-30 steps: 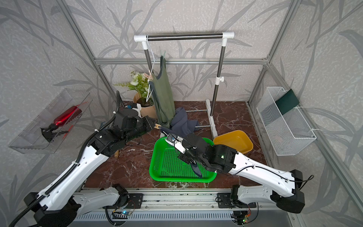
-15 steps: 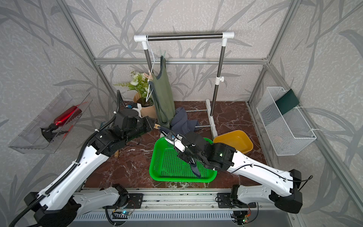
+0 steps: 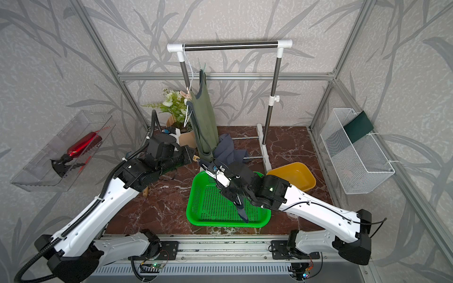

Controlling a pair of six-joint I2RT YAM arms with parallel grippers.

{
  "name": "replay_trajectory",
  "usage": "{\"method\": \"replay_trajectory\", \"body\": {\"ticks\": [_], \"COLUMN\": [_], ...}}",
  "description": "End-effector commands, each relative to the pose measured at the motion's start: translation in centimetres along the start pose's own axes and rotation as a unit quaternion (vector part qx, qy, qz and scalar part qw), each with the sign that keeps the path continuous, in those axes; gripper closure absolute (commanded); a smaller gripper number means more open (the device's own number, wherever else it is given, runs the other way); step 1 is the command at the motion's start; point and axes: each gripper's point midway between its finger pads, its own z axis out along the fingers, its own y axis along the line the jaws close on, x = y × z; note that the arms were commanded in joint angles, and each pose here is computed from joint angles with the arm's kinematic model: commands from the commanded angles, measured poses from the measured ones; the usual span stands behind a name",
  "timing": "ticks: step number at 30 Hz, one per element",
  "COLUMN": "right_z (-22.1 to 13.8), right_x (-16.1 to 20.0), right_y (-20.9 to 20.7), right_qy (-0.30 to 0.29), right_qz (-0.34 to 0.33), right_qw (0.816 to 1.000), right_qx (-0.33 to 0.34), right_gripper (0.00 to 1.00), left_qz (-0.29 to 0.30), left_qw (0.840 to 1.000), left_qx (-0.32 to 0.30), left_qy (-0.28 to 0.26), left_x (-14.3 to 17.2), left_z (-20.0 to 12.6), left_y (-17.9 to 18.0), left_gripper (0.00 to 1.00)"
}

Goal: Remove the clothespins securing tank tops to the hanger
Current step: Remove the clothespin from the hanger, then place the clothespin in the storage box.

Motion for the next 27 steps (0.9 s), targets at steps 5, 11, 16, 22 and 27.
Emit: {"method": "replay_trajectory", "body": {"ticks": [5, 11, 16, 22, 27], "right_z": [-0.2, 0.0, -0.2, -0.1, -0.3], "right_x": [1.7, 2.2, 2.2, 2.5, 2.3], "right_y": [-0.4, -0.6, -0.5, -1.5, -2.7], "right_qy": [0.036, 0.054, 0.054, 0.059, 0.051], "right_qz": [0.023, 0.026, 0.029, 0.04, 0.05], "right_qw": [0.999, 0.998, 0.998, 0.997, 0.997], "right_qx": [-0.014, -0.017, -0.022, -0.013, 0.0], "right_gripper": [1.0, 1.0, 1.0, 1.0, 1.0], "left_qz": [0.028, 0.041, 0.051, 0.054, 0.041], "left_qw": [0.998, 0.998, 0.997, 0.997, 0.997], "left_qx": [0.023, 0.023, 0.017, 0.014, 0.039], "left_qy": [-0.049, -0.05, -0.055, -0.061, -0.046], "left_x": [-2.8, -2.8, -2.9, -3.0, -2.4], "left_z": [-2.5, -2.8, -3.0, -3.2, -3.1], "left_y": [-1.4, -1.5, -1.2, -1.0, -1.8], "left_gripper": [0.9, 0.9, 0.92, 0.94, 0.94]}}
